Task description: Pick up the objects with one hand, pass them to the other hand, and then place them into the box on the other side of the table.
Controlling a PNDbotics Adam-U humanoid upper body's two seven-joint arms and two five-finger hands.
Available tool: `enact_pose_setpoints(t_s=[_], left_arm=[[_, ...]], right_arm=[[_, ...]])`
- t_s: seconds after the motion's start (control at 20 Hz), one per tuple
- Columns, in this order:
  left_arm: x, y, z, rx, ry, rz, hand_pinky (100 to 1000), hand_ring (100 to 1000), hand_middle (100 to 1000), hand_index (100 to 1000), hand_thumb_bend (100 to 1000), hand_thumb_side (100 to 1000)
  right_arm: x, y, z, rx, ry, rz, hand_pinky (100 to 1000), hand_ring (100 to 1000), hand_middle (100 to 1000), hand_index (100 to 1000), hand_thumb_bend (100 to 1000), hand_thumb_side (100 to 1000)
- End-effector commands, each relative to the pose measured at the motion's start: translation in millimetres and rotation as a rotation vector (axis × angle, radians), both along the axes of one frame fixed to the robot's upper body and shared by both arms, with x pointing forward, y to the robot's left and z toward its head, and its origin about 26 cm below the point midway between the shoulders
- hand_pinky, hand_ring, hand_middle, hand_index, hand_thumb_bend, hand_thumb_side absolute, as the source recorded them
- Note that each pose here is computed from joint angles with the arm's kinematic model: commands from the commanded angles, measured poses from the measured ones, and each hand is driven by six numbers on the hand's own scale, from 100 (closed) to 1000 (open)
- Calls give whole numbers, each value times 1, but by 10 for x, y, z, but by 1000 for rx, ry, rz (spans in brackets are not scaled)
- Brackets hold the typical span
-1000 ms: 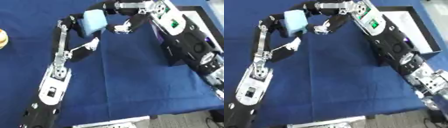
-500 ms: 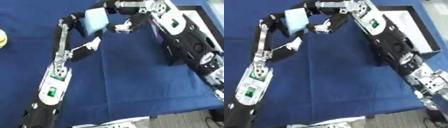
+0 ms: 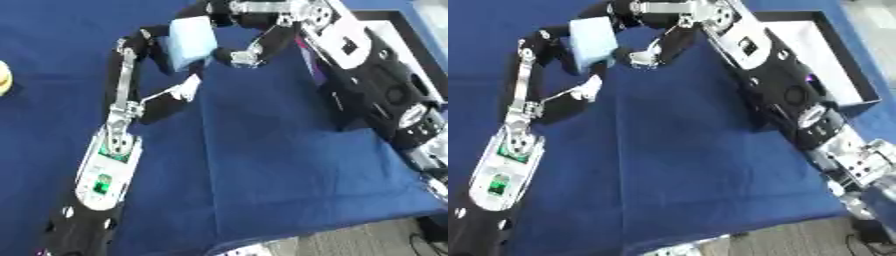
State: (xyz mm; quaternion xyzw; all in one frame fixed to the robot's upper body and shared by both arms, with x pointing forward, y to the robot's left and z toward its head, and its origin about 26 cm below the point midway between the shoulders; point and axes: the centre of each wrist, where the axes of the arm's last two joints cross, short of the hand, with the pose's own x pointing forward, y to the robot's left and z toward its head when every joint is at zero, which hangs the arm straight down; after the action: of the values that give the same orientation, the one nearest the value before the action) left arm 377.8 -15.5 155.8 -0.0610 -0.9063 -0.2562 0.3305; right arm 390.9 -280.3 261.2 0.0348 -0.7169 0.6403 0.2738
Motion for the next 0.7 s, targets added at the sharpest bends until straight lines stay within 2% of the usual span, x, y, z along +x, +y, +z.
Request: enact_pose_setpoints(t_s=[0.05,0.55,0.7], left_arm=[[-36,-40,105,-17,-30,-21,605,332,254,477,172,154],[-47,-48,119,-23,-31,-31,607,334,254,478,168,154],[-46,-48,118,-19,-32,-34,607,334,253,478,165,155]], right_arm=[[-19,-37,113,-93,-81,68,882,1000,972,1000,100,126],[-13,-22,101,-101,-88,73,880,1000,971,1000,100,132],[-10,-23,106,-93,-81,71,878,1000,970,1000,100,192]])
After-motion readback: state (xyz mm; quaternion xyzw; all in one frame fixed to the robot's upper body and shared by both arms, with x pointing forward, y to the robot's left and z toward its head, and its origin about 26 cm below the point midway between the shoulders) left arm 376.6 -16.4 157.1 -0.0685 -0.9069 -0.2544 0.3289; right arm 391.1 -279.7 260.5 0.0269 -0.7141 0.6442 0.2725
